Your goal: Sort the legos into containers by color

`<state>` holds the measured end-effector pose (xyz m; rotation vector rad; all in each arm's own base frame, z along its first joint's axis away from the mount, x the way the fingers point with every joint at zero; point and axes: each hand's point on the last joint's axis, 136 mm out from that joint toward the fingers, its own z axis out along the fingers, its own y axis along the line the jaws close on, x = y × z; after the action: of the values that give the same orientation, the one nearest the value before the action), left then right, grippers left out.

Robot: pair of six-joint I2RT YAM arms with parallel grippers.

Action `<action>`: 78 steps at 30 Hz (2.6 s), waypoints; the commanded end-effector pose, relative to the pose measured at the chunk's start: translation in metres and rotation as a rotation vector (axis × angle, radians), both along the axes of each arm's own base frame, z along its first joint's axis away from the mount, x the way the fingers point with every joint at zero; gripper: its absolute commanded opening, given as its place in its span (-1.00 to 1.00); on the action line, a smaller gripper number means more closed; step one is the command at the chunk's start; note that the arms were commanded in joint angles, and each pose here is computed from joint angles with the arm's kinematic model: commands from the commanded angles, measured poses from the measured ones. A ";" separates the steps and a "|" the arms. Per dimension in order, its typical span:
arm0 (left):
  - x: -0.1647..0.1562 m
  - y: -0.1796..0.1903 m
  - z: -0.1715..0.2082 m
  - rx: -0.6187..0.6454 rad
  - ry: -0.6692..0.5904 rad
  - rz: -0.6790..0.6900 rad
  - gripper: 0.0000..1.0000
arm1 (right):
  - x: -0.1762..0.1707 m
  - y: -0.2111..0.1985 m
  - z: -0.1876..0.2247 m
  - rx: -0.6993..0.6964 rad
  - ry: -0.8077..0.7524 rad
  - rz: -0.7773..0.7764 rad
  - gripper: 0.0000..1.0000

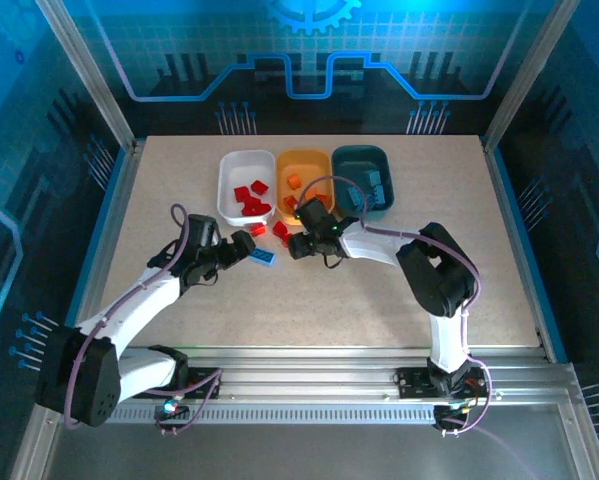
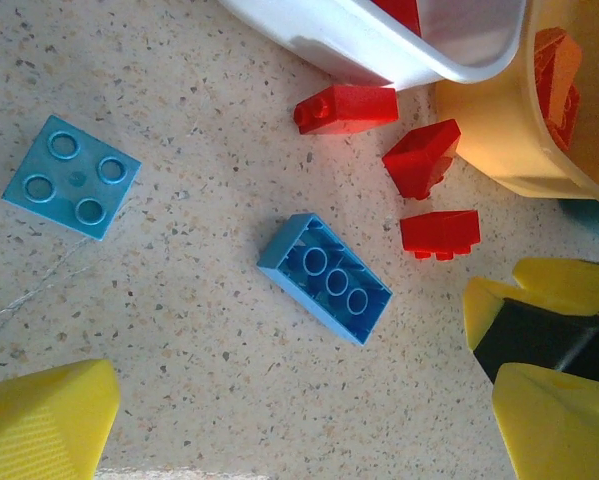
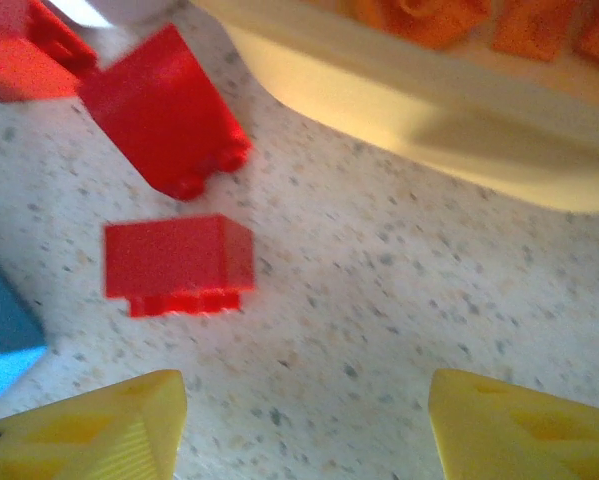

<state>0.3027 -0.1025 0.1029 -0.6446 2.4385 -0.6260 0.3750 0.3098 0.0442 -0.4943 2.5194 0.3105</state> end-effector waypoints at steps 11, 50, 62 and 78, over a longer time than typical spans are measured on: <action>-0.006 0.001 -0.002 0.019 0.006 -0.019 0.96 | 0.026 0.031 -0.021 -0.014 0.011 -0.008 0.26; -0.032 0.037 0.002 -0.106 0.000 0.071 0.98 | 0.120 0.132 0.081 0.038 -0.258 0.176 0.40; -0.037 0.049 -0.007 -0.064 0.012 0.124 0.98 | 0.018 0.108 0.088 0.027 -0.204 0.373 0.41; -0.055 0.060 -0.012 -0.085 0.028 0.189 0.98 | -0.030 0.119 -0.011 -0.121 -0.071 0.562 0.50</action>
<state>0.2584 -0.0460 0.0981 -0.8683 2.3308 -0.6698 0.3388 0.4253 0.0453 -1.2091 2.3071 0.3726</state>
